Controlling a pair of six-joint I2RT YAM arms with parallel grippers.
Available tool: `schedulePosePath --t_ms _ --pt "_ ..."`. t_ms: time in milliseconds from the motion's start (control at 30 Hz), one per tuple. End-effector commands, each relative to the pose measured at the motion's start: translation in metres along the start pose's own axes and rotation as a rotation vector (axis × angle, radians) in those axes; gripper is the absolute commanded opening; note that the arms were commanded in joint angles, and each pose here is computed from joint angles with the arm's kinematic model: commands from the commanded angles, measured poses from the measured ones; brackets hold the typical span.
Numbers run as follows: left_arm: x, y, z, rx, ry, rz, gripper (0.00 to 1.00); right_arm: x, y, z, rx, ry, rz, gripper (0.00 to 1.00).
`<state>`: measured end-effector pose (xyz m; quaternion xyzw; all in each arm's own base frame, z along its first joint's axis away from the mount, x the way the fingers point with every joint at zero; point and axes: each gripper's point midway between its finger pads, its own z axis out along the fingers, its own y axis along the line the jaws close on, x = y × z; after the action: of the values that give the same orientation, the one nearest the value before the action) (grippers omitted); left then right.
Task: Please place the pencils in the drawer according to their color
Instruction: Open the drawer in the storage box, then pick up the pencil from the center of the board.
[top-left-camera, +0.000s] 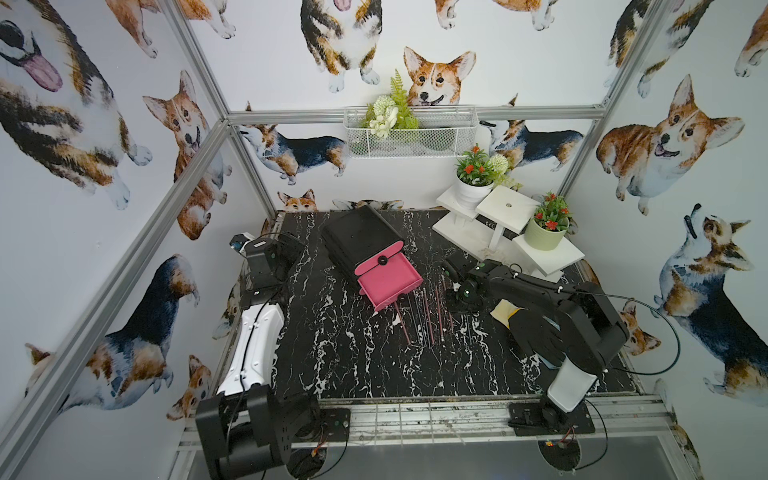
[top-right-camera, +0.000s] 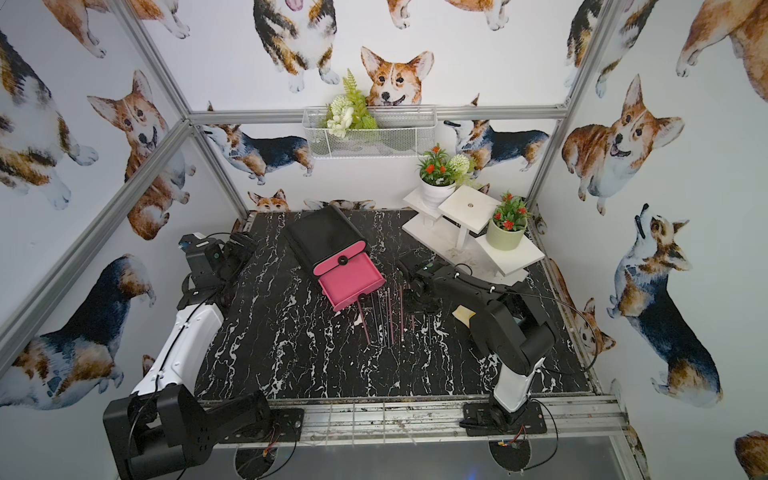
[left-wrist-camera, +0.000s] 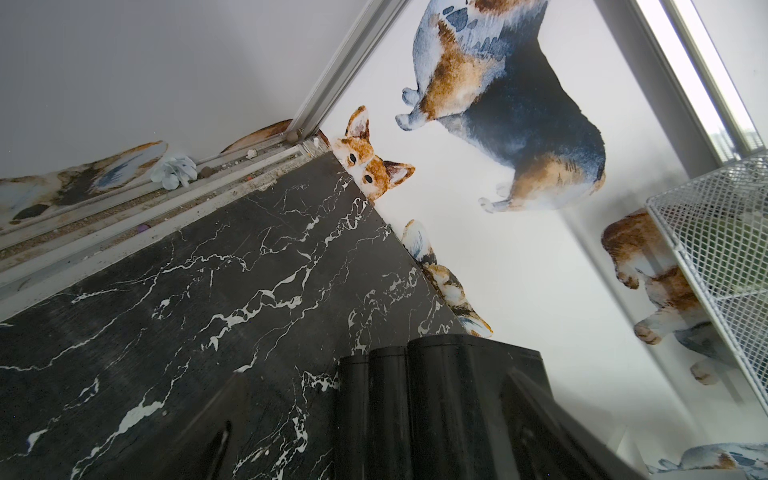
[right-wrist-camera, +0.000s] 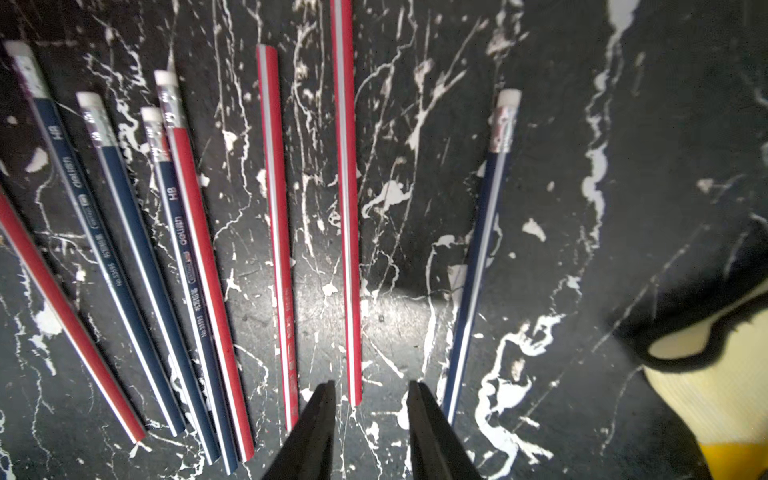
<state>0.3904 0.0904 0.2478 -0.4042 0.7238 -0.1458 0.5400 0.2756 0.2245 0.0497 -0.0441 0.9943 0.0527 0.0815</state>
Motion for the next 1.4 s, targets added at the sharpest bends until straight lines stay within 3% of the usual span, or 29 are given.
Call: schedulePosePath --t_ms 0,633,1367 --pt "-0.003 -0.003 0.000 0.008 -0.011 0.006 1.00 0.001 0.006 0.007 -0.024 0.032 -0.024 0.35" --pt "-0.002 -0.001 0.003 0.003 -0.008 0.009 1.00 -0.015 0.002 0.040 0.016 0.083 -0.020 0.29" --pt "-0.002 0.000 0.004 -0.002 -0.009 0.008 1.00 0.043 -0.043 0.064 0.258 0.333 0.040 0.08"
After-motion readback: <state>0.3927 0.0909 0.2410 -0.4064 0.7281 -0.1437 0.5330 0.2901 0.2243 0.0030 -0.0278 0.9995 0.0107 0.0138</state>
